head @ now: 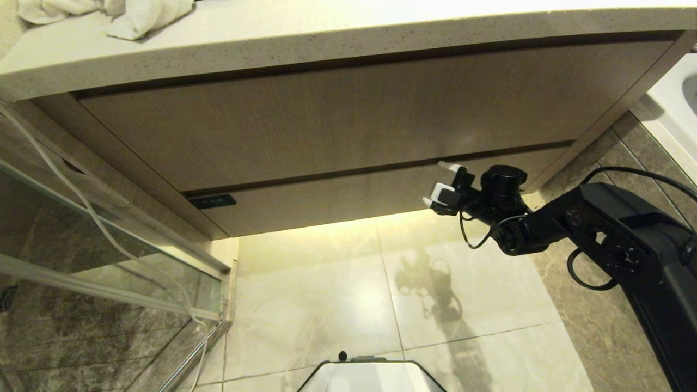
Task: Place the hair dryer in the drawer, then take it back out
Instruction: Pull open the drawer
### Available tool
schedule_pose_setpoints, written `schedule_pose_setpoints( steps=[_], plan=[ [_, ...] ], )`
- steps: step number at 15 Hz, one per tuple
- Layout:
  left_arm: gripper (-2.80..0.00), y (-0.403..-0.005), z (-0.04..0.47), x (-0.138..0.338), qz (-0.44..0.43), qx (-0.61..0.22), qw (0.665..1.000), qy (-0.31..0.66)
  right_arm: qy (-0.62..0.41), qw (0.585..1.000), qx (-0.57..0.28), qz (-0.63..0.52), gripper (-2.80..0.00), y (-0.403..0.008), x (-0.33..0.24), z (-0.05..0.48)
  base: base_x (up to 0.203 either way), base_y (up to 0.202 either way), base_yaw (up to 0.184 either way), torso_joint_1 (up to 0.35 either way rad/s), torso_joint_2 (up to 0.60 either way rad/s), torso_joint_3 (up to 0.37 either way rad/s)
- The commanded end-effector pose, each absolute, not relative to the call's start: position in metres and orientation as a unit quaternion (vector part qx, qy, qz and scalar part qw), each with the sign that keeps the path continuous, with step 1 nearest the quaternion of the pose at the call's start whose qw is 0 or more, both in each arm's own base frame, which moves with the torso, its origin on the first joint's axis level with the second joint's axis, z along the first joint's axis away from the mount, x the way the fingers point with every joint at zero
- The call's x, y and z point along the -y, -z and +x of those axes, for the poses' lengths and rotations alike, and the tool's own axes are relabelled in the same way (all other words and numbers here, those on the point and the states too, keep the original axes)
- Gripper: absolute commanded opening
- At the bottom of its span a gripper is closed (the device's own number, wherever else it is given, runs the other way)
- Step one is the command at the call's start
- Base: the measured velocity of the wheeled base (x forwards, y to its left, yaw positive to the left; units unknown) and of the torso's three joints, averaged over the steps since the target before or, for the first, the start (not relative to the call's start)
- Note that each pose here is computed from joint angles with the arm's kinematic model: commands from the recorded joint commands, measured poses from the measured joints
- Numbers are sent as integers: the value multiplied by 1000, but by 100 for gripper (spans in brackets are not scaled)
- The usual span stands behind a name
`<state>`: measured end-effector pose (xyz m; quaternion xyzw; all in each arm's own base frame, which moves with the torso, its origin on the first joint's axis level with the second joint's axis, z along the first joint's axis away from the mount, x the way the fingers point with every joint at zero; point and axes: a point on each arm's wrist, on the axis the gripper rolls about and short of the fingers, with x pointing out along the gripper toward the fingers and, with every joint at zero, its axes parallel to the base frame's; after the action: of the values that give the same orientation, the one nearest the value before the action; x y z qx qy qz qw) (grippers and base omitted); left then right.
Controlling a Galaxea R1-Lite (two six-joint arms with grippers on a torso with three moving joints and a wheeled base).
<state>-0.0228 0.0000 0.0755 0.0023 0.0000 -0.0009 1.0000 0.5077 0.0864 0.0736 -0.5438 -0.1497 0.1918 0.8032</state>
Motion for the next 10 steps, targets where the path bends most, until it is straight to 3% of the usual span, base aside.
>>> schedule_pose_setpoints(
  steps=[1, 10],
  plan=[
    [-280, -75, -23, 0, 2, -1, 1000, 0, -181, 800, 164, -547, 0, -78, -87, 512, 0, 0, 0, 0, 0, 0],
    [-280, -75, -23, 0, 2, -1, 1000, 1, -146, 810, 146, -549, 0, -35, -89, 539, 0, 0, 0, 0, 0, 0]
  ],
)
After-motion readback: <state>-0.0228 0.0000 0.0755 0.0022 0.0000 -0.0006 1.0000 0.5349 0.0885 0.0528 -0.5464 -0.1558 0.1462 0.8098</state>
